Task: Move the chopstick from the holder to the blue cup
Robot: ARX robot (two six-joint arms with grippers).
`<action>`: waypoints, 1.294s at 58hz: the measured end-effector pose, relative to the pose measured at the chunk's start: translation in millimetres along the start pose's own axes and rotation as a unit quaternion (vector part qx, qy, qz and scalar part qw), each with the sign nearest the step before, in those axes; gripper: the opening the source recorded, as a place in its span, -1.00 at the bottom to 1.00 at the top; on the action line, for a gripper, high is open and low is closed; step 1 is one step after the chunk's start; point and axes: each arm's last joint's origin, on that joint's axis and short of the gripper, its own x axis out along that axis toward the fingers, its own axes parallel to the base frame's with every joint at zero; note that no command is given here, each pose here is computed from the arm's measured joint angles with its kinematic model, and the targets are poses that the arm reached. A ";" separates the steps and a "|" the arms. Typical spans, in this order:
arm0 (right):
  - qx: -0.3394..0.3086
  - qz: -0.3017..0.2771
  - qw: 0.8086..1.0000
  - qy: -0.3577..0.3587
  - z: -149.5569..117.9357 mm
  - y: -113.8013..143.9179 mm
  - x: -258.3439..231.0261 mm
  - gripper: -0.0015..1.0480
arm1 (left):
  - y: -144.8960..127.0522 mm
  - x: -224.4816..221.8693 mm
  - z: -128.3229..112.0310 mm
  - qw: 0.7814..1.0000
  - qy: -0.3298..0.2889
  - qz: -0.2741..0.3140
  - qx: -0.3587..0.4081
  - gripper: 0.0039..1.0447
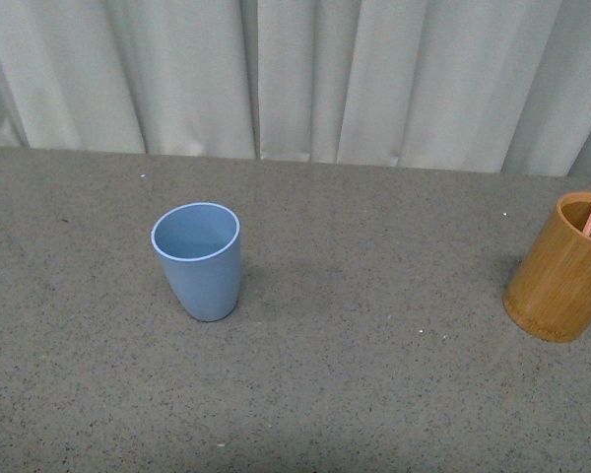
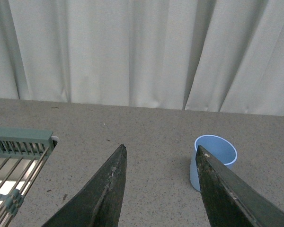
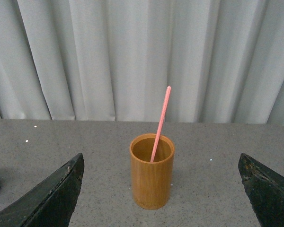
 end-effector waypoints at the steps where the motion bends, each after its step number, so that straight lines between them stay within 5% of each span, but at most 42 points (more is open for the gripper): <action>1: 0.000 0.000 1.000 0.000 0.0 0.0 0.0 0.81 | 0.0 0.0 0.0 1.000 0.000 0.000 0.000 -0.13; 24: 0.000 0.000 1.000 0.000 0.0 0.0 0.0 0.81 | 0.0 0.0 0.0 1.000 0.000 0.000 0.000 -0.14; 27: 0.000 0.000 1.000 0.000 0.0 0.0 0.0 0.81 | 0.0 0.0 0.0 1.000 0.000 0.000 0.000 -0.32; 41: 0.000 0.000 1.000 0.000 0.0 0.0 0.0 0.81 | 0.0 0.0 0.0 1.000 0.000 0.000 -0.001 -0.38; 44: 0.000 0.000 1.000 0.000 0.0 0.0 0.0 0.81 | 0.0 0.0 0.0 1.000 0.000 0.000 0.000 -0.24; 47: 0.000 0.000 1.000 0.000 0.0 0.0 0.0 0.81 | 0.0 0.0 0.0 1.000 0.000 0.000 0.000 -0.36; 70: 0.000 0.000 1.000 0.000 0.0 0.0 0.0 0.81 | 0.0 0.0 0.0 1.000 0.000 0.000 0.000 0.90; 75: 0.000 0.000 1.000 0.000 0.0 0.0 0.0 0.81 | 0.0 0.0 0.0 1.000 0.000 0.000 0.000 0.87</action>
